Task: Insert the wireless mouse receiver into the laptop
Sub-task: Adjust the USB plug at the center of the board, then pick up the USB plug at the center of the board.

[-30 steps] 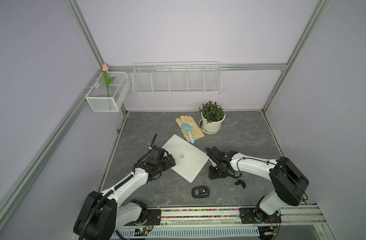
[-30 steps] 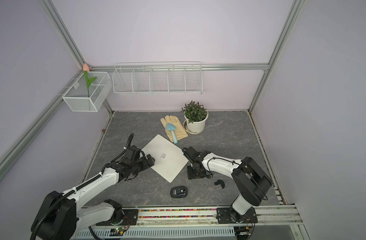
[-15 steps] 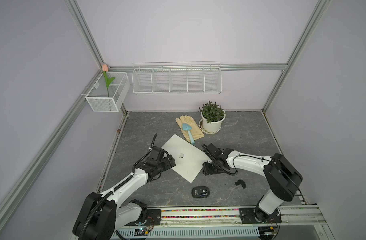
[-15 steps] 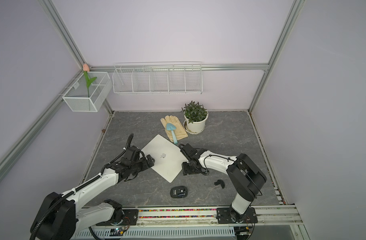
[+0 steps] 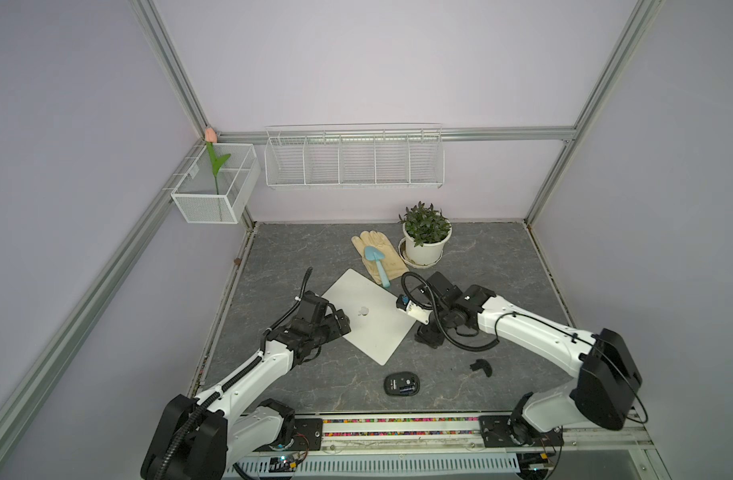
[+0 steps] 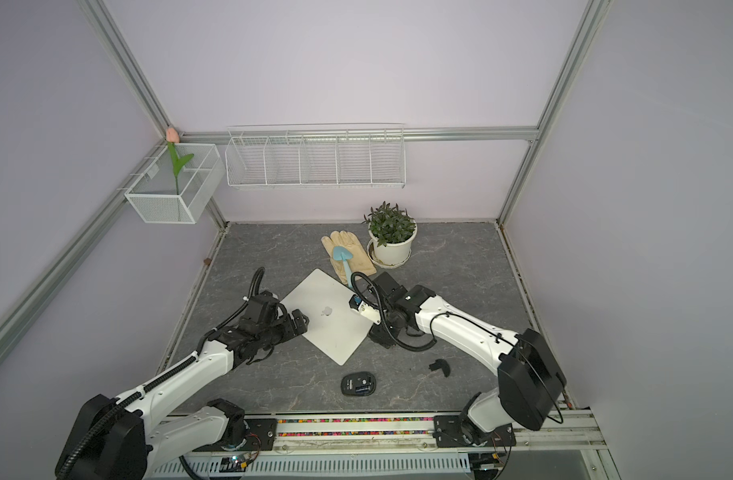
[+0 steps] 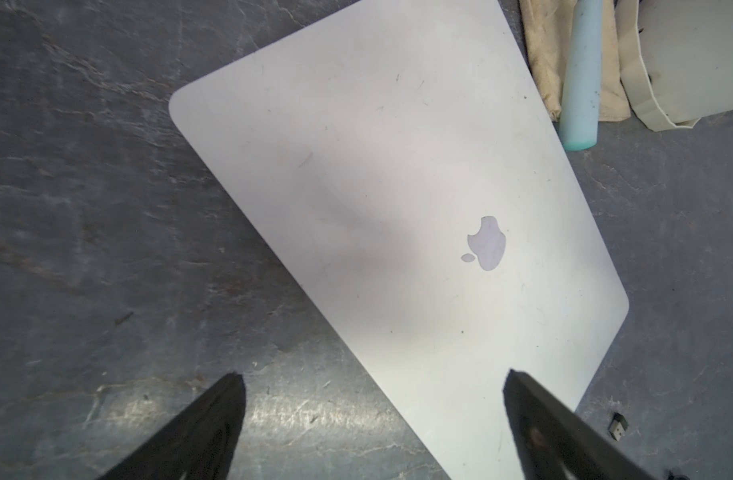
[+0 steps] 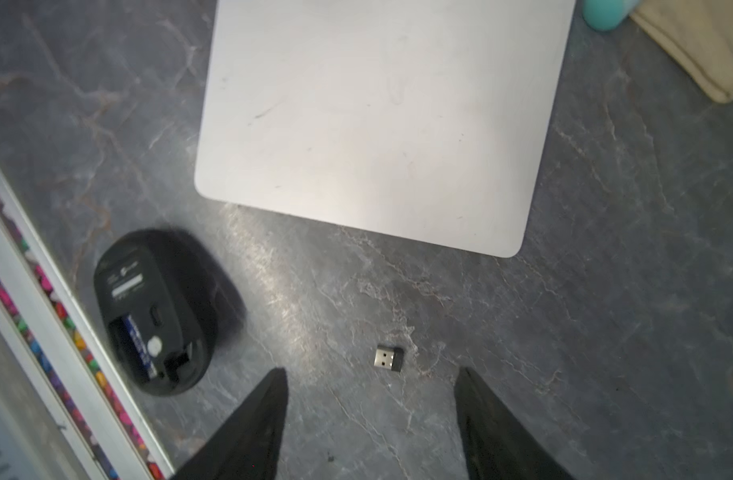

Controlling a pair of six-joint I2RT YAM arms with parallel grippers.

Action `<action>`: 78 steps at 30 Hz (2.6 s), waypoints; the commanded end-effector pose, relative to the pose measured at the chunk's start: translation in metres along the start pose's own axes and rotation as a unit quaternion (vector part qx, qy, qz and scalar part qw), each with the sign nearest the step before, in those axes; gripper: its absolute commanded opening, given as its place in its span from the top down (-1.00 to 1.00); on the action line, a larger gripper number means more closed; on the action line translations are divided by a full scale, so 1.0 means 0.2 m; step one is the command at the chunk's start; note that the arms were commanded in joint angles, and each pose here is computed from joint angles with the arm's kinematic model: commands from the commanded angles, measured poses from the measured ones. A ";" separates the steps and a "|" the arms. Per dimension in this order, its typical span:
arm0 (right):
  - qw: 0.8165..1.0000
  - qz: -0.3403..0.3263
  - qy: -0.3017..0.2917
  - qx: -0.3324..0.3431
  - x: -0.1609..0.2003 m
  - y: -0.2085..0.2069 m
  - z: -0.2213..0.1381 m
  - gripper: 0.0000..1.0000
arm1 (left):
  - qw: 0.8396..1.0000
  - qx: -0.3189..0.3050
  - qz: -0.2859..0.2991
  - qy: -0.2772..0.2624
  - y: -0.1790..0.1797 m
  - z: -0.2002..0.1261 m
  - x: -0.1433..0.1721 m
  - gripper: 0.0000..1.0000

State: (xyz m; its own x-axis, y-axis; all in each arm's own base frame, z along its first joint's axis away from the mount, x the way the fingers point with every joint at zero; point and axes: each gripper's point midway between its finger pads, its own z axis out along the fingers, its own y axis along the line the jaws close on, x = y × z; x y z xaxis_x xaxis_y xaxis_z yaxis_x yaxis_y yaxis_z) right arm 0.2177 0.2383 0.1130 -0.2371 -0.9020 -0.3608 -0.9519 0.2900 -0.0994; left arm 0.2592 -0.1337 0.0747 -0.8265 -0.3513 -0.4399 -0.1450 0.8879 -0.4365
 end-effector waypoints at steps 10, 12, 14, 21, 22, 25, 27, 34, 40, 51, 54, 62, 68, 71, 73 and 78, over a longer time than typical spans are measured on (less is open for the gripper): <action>0.937 -0.342 0.055 -0.037 0.35 -0.07 0.12 -0.07 | 1.000 0.005 0.010 -0.025 0.03 -0.02 -0.01 -0.98; 0.932 -0.354 0.056 -0.054 0.35 -0.05 0.15 -0.08 | 1.000 0.004 0.012 -0.025 0.03 -0.02 -0.01 -0.98; 0.926 -0.367 0.058 -0.070 0.35 -0.04 0.18 -0.08 | 1.000 0.006 0.013 -0.026 0.03 -0.01 -0.01 -0.98; 0.911 -0.400 0.063 -0.074 0.31 -0.08 0.25 -0.06 | 1.000 0.009 0.013 -0.022 0.04 0.00 0.00 -0.98; 0.910 -0.402 0.064 -0.074 0.30 -0.08 0.26 -0.05 | 1.000 0.010 0.013 -0.020 0.04 0.01 0.00 -0.98; 0.909 -0.404 0.066 -0.076 0.29 -0.09 0.30 -0.04 | 1.000 0.009 0.014 -0.017 0.04 0.01 0.01 -0.98; 0.909 -0.405 0.067 -0.078 0.29 -0.09 0.32 -0.03 | 1.000 0.008 0.013 -0.016 0.05 0.02 0.01 -0.98; 0.908 -0.406 0.070 -0.080 0.27 -0.10 0.37 0.04 | 1.000 0.006 0.013 -0.015 0.06 0.02 0.02 -0.98; 0.908 -0.401 0.078 -0.089 0.29 -0.08 0.39 0.09 | 1.000 0.005 0.012 -0.015 0.08 0.02 0.03 -0.98; 0.915 -0.381 0.087 -0.098 0.32 -0.05 0.38 0.24 | 1.000 0.003 0.011 -0.017 0.10 0.01 0.03 -0.99; 0.916 -0.378 0.089 -0.105 0.33 -0.03 0.39 0.27 | 1.000 0.002 0.013 -0.017 0.10 0.00 0.03 -0.99; 0.917 -0.365 0.099 -0.126 0.37 0.02 0.40 0.40 | 1.000 0.002 0.012 -0.020 0.11 0.00 0.04 -0.99; 0.920 -0.349 0.110 -0.137 0.39 0.05 0.40 0.44 | 1.000 0.003 0.012 -0.021 0.11 0.00 0.03 -0.99; 0.923 -0.338 0.113 -0.143 0.39 0.07 0.39 0.46 | 1.000 0.003 0.012 -0.021 0.11 0.00 0.03 -0.99; 0.924 -0.336 0.112 -0.141 0.40 0.07 0.39 0.47 | 1.000 0.003 0.012 -0.021 0.11 0.00 0.03 -0.99; 0.931 -0.320 0.114 -0.134 0.39 0.07 0.38 0.48 | 1.000 0.003 0.011 -0.020 0.11 0.00 0.03 -0.99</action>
State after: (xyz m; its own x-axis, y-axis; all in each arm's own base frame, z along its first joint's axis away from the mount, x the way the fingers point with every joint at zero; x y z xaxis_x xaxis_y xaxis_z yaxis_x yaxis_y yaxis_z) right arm 0.2173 0.2030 0.0170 0.4118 -0.9057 -0.1005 -0.9113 -0.4091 -0.0467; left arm 0.2518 -0.1187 0.0633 -0.8066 -0.3475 -0.4782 -0.1259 0.8914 -0.4353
